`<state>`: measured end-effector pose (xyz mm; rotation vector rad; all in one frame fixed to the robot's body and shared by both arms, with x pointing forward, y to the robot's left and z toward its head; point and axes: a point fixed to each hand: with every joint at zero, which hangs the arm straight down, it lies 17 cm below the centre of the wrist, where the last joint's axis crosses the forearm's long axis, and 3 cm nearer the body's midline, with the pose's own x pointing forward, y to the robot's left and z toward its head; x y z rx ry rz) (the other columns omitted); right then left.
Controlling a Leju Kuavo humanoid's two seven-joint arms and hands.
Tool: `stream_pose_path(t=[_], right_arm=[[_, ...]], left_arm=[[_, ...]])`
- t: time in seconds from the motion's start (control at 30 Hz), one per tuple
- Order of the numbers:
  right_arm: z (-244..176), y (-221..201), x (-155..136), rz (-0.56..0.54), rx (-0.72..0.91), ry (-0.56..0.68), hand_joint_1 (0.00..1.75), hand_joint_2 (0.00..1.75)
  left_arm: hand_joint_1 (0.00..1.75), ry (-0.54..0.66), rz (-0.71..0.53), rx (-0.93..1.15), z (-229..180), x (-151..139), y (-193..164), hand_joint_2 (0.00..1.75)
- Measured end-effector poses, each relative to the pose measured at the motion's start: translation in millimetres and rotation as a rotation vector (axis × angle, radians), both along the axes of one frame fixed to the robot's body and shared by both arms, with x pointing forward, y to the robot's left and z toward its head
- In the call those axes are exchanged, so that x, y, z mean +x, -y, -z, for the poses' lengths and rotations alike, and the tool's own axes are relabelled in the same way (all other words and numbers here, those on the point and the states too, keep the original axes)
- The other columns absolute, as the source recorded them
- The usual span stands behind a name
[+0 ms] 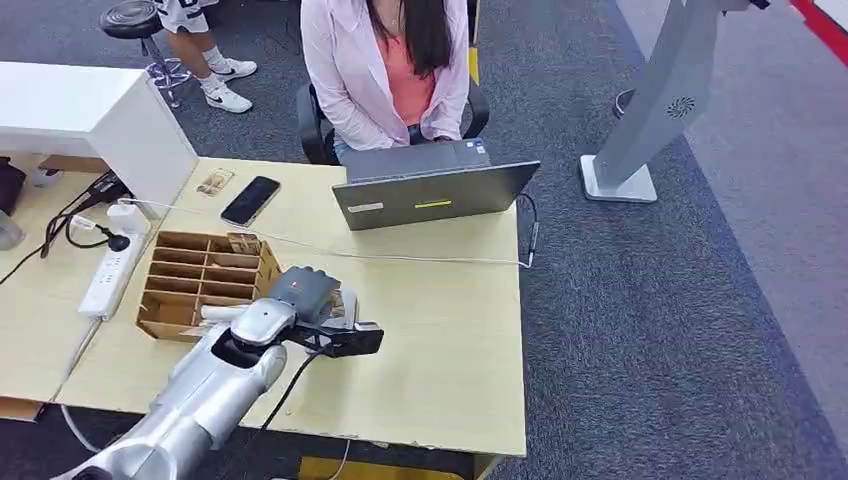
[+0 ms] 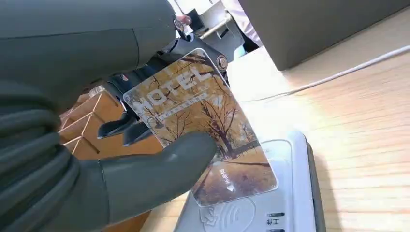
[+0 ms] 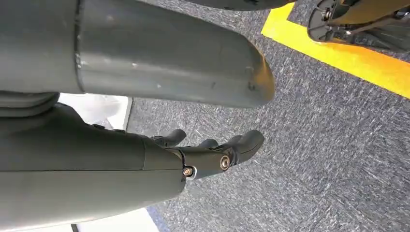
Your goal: Pass the card to the sensor for recognition and then transmit it.
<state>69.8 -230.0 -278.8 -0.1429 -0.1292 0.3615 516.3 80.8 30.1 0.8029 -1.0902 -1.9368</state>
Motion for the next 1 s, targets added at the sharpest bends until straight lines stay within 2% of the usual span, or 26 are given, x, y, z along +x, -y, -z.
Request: stream_pose_path(t=[1.0], right_arm=[[0.0,0.0,-0.1,-0.001,0.000,0.000,0.00,0.00]], left_arm=[[1.75,-0.009,0.003,0.050,6.5,2.3,-8.8,1.75]])
